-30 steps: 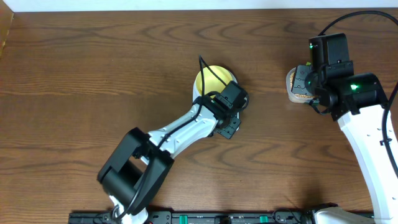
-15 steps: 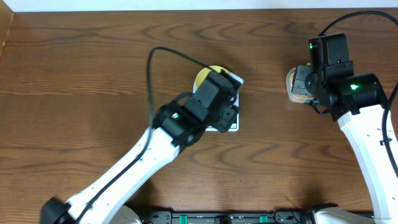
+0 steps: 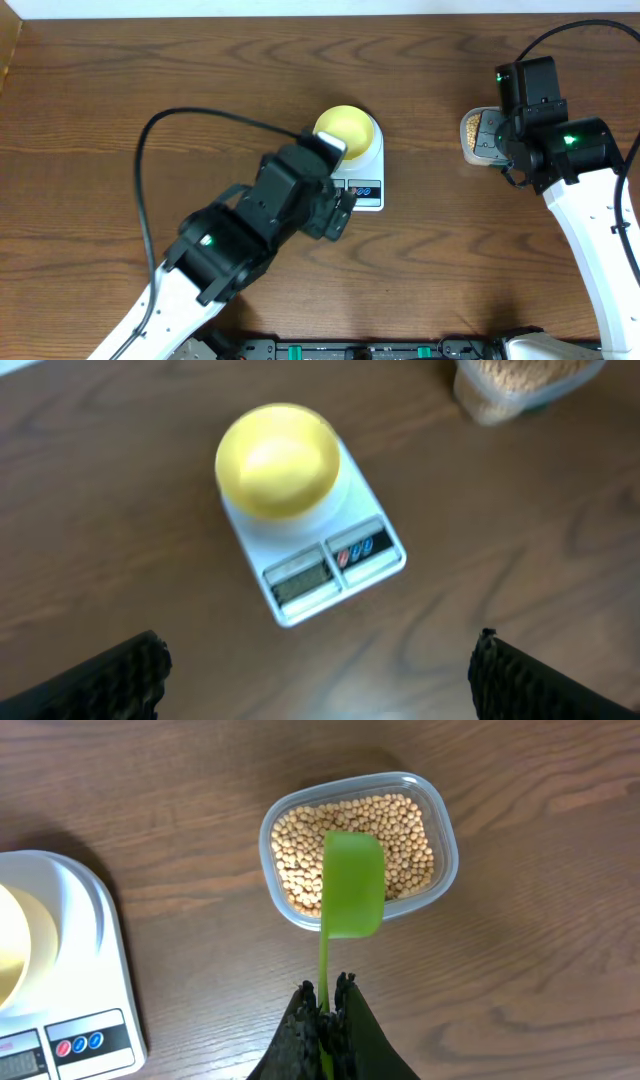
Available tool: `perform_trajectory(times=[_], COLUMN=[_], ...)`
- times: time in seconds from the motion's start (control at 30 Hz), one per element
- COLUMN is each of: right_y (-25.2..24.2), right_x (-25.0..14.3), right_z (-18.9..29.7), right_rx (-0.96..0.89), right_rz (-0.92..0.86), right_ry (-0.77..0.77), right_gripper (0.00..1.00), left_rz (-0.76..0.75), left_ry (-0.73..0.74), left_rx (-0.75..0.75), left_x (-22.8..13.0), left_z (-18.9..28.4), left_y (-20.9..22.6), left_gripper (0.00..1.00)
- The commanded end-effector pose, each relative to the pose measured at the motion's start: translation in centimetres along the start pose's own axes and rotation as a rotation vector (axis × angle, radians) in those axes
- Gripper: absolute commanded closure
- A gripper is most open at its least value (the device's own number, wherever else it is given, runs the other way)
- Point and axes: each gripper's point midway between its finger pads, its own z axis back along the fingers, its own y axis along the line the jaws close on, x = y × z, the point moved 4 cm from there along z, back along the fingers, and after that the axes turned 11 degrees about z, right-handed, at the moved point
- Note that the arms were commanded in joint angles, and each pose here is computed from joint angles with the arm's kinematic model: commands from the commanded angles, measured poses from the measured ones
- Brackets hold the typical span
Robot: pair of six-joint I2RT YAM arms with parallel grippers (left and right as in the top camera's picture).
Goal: Scoop item into bowl and weigh 50g on scale
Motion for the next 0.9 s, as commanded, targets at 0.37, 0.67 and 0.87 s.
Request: perform_trajectory(times=[0.37,0.67,0.87], right_y=[-1.4,-2.8,-3.6], right_x=[0.2,0.2,0.1], right_z=[0.7,0.3,0.1], right_rx=[-0.08,-0.105,-0.119], right_rz=[0.014,-0.012,-0.033], right_ry=[-0.024,-0.012,-0.005], right_gripper=[0.99,0.99,0.99], left_rz=[0.138,0.12,0.104], left_ry=[-0.014,0.077,0.083], left_rx=[0.009,0.049,0.051], left_x=[-1.6,-2.6,-2.4], left_z=[4.4,5.0,4.8], left_y=[1.4,1.8,1.7], left_gripper=[0.02,0.02,0.02])
